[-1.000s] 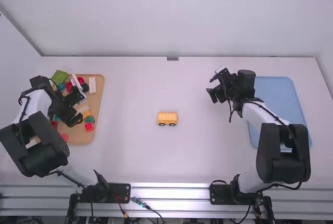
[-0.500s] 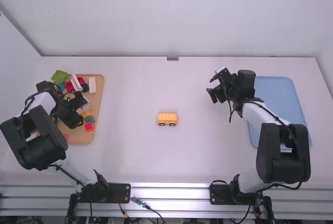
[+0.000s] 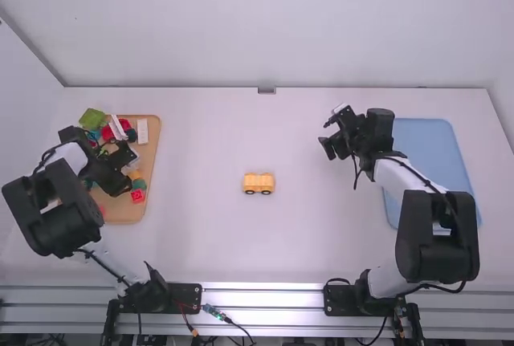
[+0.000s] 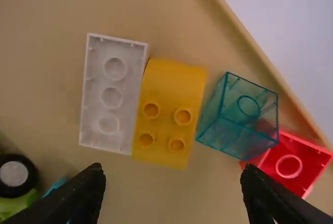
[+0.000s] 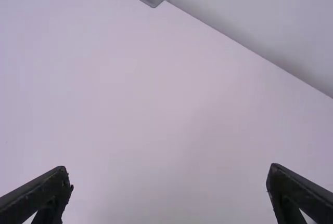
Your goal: Assemble lego blocks to make yellow taxi
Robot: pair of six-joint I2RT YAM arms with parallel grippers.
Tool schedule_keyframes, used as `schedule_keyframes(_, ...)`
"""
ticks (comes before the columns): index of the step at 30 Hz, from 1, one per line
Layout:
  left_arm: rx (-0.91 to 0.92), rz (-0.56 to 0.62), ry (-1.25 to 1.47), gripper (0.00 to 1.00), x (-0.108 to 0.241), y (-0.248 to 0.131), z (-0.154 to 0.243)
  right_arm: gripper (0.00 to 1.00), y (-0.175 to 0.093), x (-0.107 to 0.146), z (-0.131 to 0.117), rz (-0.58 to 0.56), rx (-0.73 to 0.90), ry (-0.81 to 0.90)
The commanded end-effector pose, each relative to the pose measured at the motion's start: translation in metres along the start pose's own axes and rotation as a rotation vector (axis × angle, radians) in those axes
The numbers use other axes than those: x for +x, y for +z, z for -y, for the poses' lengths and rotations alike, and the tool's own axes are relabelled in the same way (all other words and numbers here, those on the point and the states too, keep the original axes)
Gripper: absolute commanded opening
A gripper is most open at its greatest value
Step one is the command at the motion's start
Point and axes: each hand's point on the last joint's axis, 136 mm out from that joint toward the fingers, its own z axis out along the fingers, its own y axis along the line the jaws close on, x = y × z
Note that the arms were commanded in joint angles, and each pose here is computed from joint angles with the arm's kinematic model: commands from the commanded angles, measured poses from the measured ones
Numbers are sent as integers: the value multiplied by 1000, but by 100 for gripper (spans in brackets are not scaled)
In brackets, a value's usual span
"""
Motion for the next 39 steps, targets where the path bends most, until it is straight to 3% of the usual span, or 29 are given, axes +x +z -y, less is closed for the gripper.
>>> schedule_keyframes(1,25,14,-13,66,0,7,4,99,-6,-14,5,32,11,-8)
schedule_keyframes(13,13,12,-18,59,1,7,-2,99,-6,-12,4,24,7,-3)
schedule_keyframes(20,-1,-62,-20,58,14,7,-4,99,-6,-12,4,23,7,-3)
schedule_keyframes(30,2,17,-21,59,2,15,-7,99,-6,-11,4,20,4,-1)
schedule_keyframes(39,20,-20,-23,56,9,26,-5,99,-6,-12,3,21,4,-2)
